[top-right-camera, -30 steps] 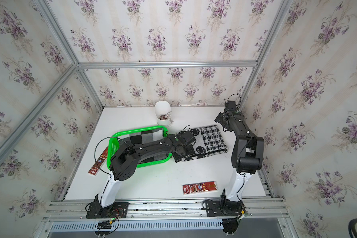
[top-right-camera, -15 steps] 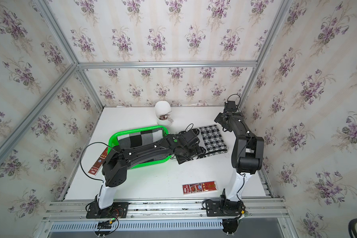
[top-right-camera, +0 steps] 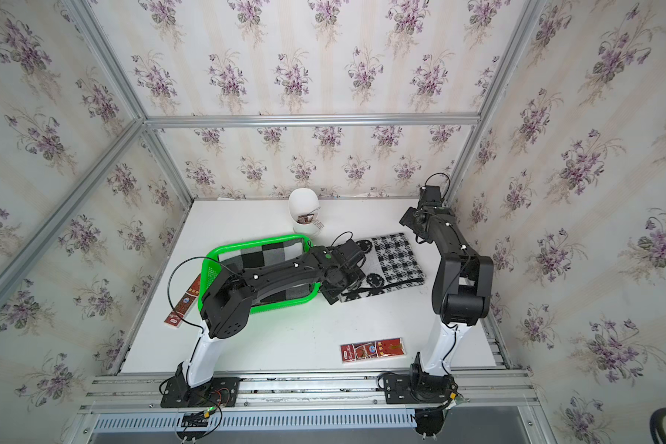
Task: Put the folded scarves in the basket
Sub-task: Pick up the scarf at the center of the board.
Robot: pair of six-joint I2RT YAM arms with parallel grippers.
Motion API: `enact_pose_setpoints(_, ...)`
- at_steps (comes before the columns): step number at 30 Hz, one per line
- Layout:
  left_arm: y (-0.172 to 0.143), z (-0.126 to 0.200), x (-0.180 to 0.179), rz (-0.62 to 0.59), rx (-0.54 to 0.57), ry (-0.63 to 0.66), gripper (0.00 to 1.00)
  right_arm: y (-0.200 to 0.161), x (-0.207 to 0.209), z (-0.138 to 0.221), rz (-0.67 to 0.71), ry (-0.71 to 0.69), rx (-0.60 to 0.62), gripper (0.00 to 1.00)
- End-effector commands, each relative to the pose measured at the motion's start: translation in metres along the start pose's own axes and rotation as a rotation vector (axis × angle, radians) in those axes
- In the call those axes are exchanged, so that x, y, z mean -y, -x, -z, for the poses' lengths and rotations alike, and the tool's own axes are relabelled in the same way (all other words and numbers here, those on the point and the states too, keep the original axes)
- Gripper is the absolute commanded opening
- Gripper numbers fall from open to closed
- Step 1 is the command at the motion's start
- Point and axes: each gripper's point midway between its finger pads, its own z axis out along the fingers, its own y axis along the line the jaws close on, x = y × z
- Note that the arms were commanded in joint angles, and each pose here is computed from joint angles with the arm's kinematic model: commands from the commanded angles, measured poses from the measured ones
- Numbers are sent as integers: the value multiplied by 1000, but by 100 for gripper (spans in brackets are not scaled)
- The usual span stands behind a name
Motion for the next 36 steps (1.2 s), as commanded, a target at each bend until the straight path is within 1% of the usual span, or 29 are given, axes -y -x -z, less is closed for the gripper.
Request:
enact_pose_setpoints(1, -5, -6, -11, 41, -14, 38, 99, 4, -1, 2, 4, 2, 12, 85)
enact_pose_setpoints(5, -3, -23, -6, 57, -20, 14, 99, 4, -3, 2, 0, 8, 13, 85)
enact_pose_setpoints(8, -4, -32, -6, 44, -23, 51, 99, 3, -1, 2, -3, 3, 10, 85)
enact_pose_setpoints(9, -6, -37, -9, 49, -26, 62, 97, 3, -1, 2, -2, 4, 12, 85)
enact_pose_setpoints(10, -6, -41, -11, 56, -29, 66, 91, 4, -1, 3, -3, 3, 15, 84)
enact_pose_setpoints(11, -5, -45, -14, 61, -25, 68, 84, 4, -2, 4, -2, 6, 17, 85)
enact_pose_setpoints(15, 6, -46, -18, 58, 18, 66, 45, 4, -1, 3, -3, 3, 21, 85)
enact_pose_setpoints(18, 12, -33, -10, 11, 40, 34, 28, 4, 1, -2, -1, -1, 17, 84)
enact_pose_setpoints(21, 22, -11, 5, -85, 86, -6, 18, 1, -4, -10, 19, 23, -16, 84)
enact_pose_setpoints(23, 32, 2, 15, -139, 119, -31, 15, -6, -4, -17, 23, 20, -53, 86)
enact_pose_setpoints(24, 37, 7, 18, -165, 125, -28, 12, -11, -3, -19, 23, 20, -66, 93)
enact_pose_setpoints(25, 44, 12, 21, -183, 133, -23, 10, -16, -1, -20, 20, 21, -72, 99)
enact_pose_setpoints(26, 50, 15, 24, -202, 136, -21, 10, -20, 1, -20, 12, 22, -75, 100)
enact_pose_setpoints(28, 60, 13, 28, -219, 117, -26, 7, -29, 4, -16, 2, 26, -70, 100)
enact_pose_setpoints(30, 68, 8, 24, -204, 90, -15, 5, -38, 8, -11, 4, 31, -56, 99)
enact_pose_setpoints(34, 78, 1, 16, -179, 68, -13, 5, -54, 19, -17, 5, 18, -63, 92)
enact_pose_setpoints(36, 78, 0, 16, -181, 66, -18, 5, -53, 15, -25, 15, 42, -62, 87)
